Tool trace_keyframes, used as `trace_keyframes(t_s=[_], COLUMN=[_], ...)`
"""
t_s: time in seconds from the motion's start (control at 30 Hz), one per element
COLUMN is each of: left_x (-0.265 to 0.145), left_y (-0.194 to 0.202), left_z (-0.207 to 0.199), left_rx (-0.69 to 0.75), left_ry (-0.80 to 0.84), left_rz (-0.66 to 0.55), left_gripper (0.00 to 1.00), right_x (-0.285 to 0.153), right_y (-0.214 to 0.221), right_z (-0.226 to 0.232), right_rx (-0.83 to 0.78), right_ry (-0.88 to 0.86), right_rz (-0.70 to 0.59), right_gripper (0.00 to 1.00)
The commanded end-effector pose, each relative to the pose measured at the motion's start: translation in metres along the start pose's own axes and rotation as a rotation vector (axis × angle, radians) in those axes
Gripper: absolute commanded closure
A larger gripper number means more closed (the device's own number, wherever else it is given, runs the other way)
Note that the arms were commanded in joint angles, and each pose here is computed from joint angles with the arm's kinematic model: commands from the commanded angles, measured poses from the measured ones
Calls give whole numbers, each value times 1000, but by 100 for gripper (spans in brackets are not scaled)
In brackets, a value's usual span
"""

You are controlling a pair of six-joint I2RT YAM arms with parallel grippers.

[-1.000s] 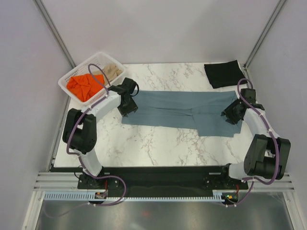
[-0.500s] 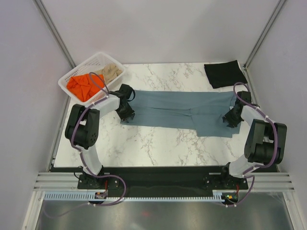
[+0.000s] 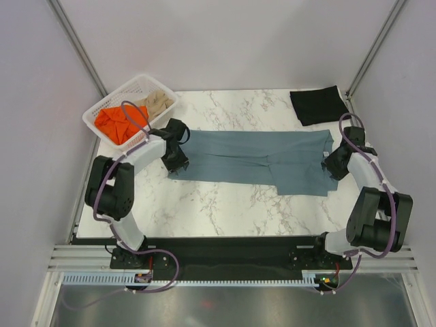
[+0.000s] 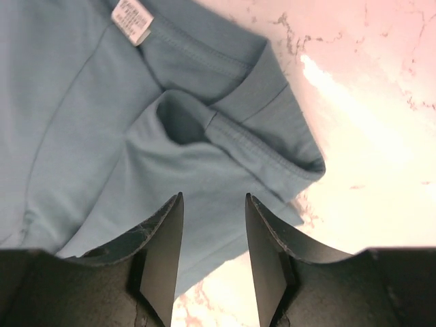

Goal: Fold and stack the t-shirts
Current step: Fold the tshirt

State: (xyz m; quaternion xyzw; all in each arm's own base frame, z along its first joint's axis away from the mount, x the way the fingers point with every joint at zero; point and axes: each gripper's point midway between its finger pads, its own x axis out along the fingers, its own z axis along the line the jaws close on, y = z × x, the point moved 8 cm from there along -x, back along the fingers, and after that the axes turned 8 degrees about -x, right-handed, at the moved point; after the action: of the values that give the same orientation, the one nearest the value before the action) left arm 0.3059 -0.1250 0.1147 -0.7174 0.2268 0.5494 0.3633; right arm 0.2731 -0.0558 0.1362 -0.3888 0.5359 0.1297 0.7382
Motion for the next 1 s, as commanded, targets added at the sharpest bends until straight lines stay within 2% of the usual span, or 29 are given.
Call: trace_keyframes(t_s=[0.0,0.1,0.17,0.27,0.43,0.53,0.67,0.83,0.97], left_x=[-63,-95,-114,-139,-146,-142,-130,-117,-95], left_y=[-15,-9,3,13,50,88,116,160,192], left_z=[-19,-32,-36,-39,-45,-58,-71,-94,-111], left_rx=[95,282,400,471,525,609,651,668,662], left_ry=[199,356,525,743,1029,1049,1060,1145,1134], left_rz=[-61,-70,-29,-4,179,228,286,294,317], left_gripper=[55,55,55,54,55,54,55,55,58], right_x=[-27,-31,-31,-31,-21,-13,-2,6,7], right_y=[4,24,37,53,63,63,70,73,71], right_z=[3,-4,-11,-15,-21,-29,-34,-42,-42], right_rx=[20,34,44,79,123,122,136,138,145], right_ry=[-74,-106,-99,-122,-99,-25,-7,47,31], right_rz=[19,51,62,93,80,26,15,-18,-65], right_gripper=[50,50,50,50,52,53,53,56,58])
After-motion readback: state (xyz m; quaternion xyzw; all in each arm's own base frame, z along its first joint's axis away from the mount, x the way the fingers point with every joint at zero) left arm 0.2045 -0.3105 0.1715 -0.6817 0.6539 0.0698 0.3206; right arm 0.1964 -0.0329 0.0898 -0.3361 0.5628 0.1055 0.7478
